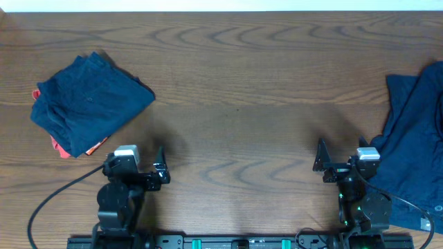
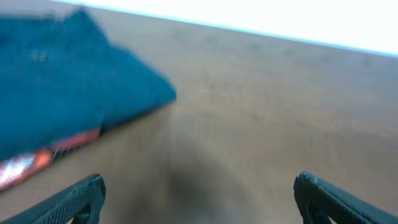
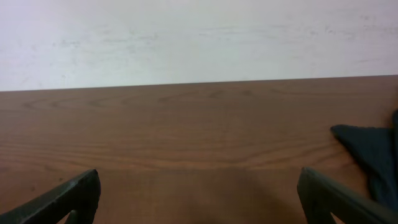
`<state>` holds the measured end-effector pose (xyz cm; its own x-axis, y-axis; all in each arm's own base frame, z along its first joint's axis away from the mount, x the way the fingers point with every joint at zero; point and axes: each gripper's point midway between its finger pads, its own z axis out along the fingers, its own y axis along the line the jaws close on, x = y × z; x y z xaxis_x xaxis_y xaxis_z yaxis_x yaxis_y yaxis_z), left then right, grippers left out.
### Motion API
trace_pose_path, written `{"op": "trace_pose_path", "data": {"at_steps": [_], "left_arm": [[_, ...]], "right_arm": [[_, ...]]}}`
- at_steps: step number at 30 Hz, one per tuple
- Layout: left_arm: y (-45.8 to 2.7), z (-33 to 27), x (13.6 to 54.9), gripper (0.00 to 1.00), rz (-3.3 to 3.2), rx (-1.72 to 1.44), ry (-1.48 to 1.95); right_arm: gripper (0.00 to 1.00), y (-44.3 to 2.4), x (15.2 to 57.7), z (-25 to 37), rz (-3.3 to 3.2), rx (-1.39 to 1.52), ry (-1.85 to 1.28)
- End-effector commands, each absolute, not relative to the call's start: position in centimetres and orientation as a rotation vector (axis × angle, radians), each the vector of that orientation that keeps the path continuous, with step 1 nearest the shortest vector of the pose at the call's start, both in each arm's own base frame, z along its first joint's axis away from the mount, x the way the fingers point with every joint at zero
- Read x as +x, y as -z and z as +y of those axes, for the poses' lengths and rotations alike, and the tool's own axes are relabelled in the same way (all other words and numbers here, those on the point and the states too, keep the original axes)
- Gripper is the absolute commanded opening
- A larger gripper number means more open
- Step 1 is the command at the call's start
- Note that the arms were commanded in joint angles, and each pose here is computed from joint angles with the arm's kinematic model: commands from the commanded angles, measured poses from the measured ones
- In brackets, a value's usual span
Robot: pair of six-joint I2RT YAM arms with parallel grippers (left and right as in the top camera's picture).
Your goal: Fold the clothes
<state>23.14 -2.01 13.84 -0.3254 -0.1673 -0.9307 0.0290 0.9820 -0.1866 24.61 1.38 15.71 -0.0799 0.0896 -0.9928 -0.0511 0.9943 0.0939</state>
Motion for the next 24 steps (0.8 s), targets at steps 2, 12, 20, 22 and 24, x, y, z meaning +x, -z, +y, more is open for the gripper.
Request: {"op": "trace_pose_path", "data": {"at_steps": [2, 12, 20, 22, 24], "left_arm": [[-13.49, -2.39, 23.83, 0.98, 1.798, -0.012, 0.183], [-13.97, -2.11, 24.32, 0.98, 1.713, 0.054, 0.111], [-13.99, -2.11, 24.33, 0.98, 1.712, 0.054, 0.111], [-13.97, -2.11, 24.33, 0.98, 1.713, 0.054, 0.111], [-13.94, -2.11, 24.33, 0.98, 1.714, 0.054, 0.111]], "right_arm": [[0.99, -15.68, 24.58, 1.38, 1.646, 0.016, -0.102], [0.99, -15.68, 24.58, 1.37, 1.646, 0.016, -0.102], [0.99, -15.68, 24.58, 1.38, 1.646, 0.016, -0.102], [0.99, -15.68, 24.58, 1.37, 1.646, 0.016, -0.102], [0.99, -15.68, 24.58, 1.38, 1.646, 0.016, -0.102]]}}
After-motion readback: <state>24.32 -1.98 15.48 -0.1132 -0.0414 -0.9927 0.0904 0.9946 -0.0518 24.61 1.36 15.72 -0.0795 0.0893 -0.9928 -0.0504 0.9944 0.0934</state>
